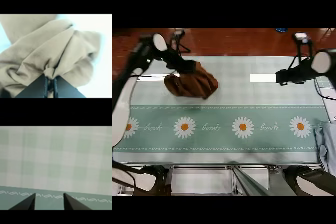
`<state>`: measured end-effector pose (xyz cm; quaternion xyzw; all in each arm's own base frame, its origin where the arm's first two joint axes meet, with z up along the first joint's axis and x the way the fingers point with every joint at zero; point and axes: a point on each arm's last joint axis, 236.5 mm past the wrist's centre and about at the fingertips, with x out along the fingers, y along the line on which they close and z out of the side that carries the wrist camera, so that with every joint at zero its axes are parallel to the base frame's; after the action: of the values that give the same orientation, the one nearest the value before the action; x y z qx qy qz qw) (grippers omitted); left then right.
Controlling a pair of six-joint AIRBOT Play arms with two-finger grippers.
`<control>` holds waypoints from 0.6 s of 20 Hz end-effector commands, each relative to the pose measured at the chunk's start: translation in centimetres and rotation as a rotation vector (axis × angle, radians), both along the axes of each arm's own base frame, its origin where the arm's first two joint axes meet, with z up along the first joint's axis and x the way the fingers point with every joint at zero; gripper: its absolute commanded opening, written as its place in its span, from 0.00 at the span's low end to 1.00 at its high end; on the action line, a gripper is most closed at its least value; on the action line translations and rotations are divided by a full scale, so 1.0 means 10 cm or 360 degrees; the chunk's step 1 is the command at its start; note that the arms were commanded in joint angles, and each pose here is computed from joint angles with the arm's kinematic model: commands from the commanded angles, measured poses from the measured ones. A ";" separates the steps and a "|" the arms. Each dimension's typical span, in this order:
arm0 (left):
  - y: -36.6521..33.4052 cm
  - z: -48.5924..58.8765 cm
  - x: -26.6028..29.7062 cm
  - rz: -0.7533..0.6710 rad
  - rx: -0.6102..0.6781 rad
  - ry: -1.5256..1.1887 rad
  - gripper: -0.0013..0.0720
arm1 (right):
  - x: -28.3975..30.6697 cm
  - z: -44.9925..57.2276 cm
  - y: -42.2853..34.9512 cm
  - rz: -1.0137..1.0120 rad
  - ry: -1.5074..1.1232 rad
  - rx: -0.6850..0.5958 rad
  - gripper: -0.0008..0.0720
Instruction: Fold the shirts.
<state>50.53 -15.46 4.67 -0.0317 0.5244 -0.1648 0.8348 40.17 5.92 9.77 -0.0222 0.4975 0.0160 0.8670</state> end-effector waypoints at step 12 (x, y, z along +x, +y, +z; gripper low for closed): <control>-1.17 3.44 -1.71 -0.0629 -0.0918 -0.1034 0.05 | -1.35 1.97 -0.33 -0.0052 -0.0820 0.0166 0.57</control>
<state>38.13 -24.08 36.93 -0.1251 0.1863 -0.3964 0.8902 29.26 3.49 28.08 0.0249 0.2776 0.0278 0.9600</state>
